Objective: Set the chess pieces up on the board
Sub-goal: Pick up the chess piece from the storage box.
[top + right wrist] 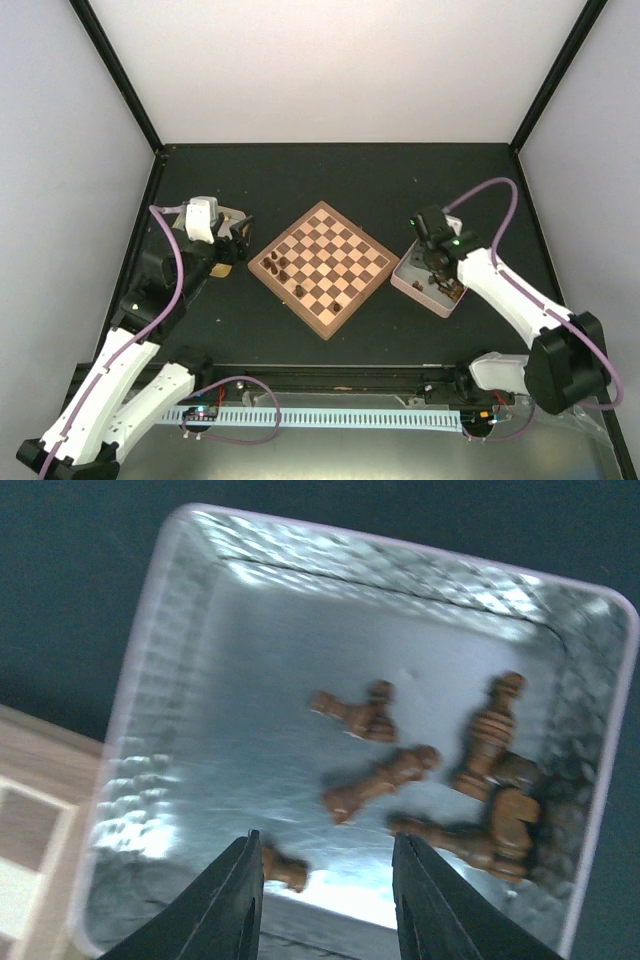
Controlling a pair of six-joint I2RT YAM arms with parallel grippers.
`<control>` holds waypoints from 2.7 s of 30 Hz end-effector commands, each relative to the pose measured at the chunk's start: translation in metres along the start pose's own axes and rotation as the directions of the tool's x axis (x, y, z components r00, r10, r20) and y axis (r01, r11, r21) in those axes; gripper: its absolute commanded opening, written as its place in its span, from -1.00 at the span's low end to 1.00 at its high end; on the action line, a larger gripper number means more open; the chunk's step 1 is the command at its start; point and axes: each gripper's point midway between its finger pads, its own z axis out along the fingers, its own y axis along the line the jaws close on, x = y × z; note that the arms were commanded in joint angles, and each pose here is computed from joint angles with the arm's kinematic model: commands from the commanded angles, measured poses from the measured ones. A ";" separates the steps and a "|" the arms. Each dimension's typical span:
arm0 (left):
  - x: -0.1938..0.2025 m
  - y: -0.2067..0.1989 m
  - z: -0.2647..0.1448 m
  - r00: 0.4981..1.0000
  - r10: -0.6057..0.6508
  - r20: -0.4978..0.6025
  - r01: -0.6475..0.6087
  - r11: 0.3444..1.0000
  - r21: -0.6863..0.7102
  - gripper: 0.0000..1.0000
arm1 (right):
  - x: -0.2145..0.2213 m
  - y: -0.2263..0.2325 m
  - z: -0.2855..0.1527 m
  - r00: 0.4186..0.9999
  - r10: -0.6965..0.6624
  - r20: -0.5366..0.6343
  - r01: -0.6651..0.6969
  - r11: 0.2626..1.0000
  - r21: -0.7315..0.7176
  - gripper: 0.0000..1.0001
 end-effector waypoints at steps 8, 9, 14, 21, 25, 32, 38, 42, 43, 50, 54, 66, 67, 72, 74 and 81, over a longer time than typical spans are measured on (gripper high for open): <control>-0.011 -0.007 0.003 0.999 -0.028 0.021 0.028 0.999 0.032 0.56 | 0.027 -0.019 0.048 0.983 0.163 -0.082 -0.165 0.986 -0.010 -0.26; -0.011 -0.007 0.003 0.999 -0.026 0.019 0.025 0.999 0.032 0.56 | 0.026 -0.018 0.050 0.983 0.163 -0.083 -0.164 0.986 -0.011 -0.26; -0.009 -0.005 0.005 1.000 -0.026 0.016 0.025 0.999 0.021 0.56 | 0.021 -0.012 0.060 0.984 0.158 -0.081 -0.160 0.987 -0.022 -0.26; -0.007 -0.004 0.008 1.000 -0.023 0.007 0.023 1.000 0.018 0.56 | 0.018 -0.018 0.069 0.986 0.153 -0.068 -0.151 0.988 0.034 -0.26; -0.006 -0.004 0.009 1.000 -0.022 0.002 0.022 1.000 0.018 0.56 | 0.017 -0.019 0.074 0.987 0.146 -0.067 -0.143 0.988 0.051 -0.27; -0.004 -0.004 0.010 1.000 -0.023 -0.006 0.023 1.000 0.021 0.56 | 0.023 -0.022 0.082 0.986 0.141 -0.085 -0.134 0.988 0.077 -0.40; -0.002 -0.007 0.013 0.999 -0.027 -0.019 0.028 0.999 0.035 0.56 | 0.025 -0.025 0.082 0.987 0.144 -0.077 -0.137 0.987 0.085 -0.66; 0.001 -0.010 0.016 0.999 -0.033 -0.038 0.035 0.998 0.056 0.56 | 0.024 -0.027 0.082 0.987 0.144 -0.067 -0.138 0.986 0.090 -0.57; 0.002 -0.011 0.016 0.999 -0.034 -0.042 0.037 0.997 0.061 0.56 | 0.024 -0.027 0.082 0.988 0.143 -0.066 -0.137 0.986 0.092 -0.49; 0.005 -0.014 0.019 0.998 -0.040 -0.057 0.044 0.996 0.073 0.56 | 0.021 -0.027 0.087 0.988 0.142 -0.058 -0.136 0.985 0.104 -0.40; 0.006 -0.015 0.020 0.997 -0.046 -0.067 0.052 0.995 0.081 0.56 | 0.019 -0.026 0.087 0.989 0.140 -0.051 -0.135 0.986 0.099 -0.60; 0.029 -0.053 0.035 0.967 -0.143 -0.211 0.200 0.939 0.279 0.55 | -0.007 0.018 0.026 0.996 0.067 0.065 -0.048 0.966 -0.254 -0.75; 0.031 -0.058 0.037 0.960 -0.154 -0.234 0.222 0.927 0.303 0.55 | -0.009 0.025 0.019 0.995 0.052 0.081 -0.026 0.954 -0.299 -0.75; 0.044 -0.086 0.047 0.915 -0.165 -0.367 0.320 0.853 0.413 0.54 | -0.010 0.082 -0.030 0.969 -0.114 0.218 0.223 0.781 -0.583 -0.74; 0.047 -0.097 0.049 0.893 -0.161 -0.420 0.357 0.821 0.446 0.54 | -0.001 0.110 -0.059 0.942 -0.181 0.283 0.330 0.647 -0.687 -0.74; 0.054 -0.133 0.043 0.822 -0.114 -0.558 0.473 0.683 0.557 0.49 | 0.039 0.180 -0.160 0.837 -0.284 0.467 0.521 0.155 -0.840 -0.74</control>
